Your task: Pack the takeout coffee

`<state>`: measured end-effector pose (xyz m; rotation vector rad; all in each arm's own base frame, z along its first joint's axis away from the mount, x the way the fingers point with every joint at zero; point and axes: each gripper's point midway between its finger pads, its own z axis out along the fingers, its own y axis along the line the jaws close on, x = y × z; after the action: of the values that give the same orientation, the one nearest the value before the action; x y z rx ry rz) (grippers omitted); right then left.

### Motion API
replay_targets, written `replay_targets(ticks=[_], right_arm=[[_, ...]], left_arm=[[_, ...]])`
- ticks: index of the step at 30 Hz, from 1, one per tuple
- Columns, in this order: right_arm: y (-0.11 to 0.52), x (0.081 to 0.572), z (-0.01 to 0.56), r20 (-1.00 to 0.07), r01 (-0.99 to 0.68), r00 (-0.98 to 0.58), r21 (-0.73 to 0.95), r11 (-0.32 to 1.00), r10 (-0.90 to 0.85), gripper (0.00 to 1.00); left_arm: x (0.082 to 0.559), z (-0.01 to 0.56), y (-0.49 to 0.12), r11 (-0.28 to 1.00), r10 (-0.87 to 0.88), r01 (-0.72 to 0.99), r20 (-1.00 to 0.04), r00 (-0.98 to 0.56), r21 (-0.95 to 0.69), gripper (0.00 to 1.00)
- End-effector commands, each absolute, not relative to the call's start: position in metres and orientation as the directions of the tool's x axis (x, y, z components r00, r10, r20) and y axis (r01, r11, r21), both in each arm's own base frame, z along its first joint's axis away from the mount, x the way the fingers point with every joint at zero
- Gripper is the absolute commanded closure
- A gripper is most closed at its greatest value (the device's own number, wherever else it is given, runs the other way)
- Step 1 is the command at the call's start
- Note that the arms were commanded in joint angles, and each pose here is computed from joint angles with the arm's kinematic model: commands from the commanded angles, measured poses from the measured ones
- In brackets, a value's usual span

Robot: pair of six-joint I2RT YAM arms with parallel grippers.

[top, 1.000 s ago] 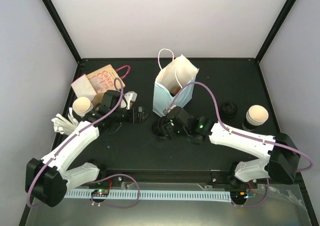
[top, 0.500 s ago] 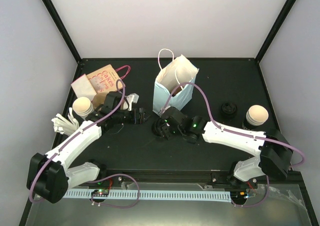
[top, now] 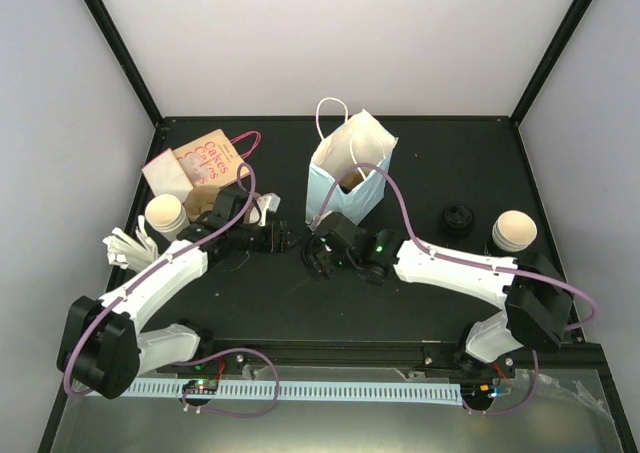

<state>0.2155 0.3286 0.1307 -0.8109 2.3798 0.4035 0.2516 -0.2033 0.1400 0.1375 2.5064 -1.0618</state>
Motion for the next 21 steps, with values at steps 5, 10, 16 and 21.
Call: replay_targets(ticks=[5, 10, 16, 21], right_arm=[[0.34, 0.219, 0.133, -0.62, -0.648, -0.628, 0.083, 0.757, -0.47, 0.25], [0.34, 0.218, 0.124, -0.59, -0.65, -0.637, 0.066, 0.757, -0.495, 0.25], [0.341, 0.218, 0.109, -0.556, -0.652, -0.648, 0.054, 0.756, -0.52, 0.25], [0.342, 0.217, 0.1, -0.53, -0.654, -0.657, 0.048, 0.755, -0.536, 0.25]], left_arm=[[0.254, 0.139, -0.207, 0.679, -0.075, 0.252, -0.406, -0.911, -0.689, 0.25], [0.254, 0.142, -0.207, 0.676, -0.077, 0.261, -0.419, -0.905, -0.689, 0.25], [0.256, 0.137, -0.206, 0.679, -0.084, 0.253, -0.416, -0.905, -0.689, 0.25], [0.256, 0.133, -0.206, 0.675, -0.088, 0.248, -0.41, -0.908, -0.695, 0.25]])
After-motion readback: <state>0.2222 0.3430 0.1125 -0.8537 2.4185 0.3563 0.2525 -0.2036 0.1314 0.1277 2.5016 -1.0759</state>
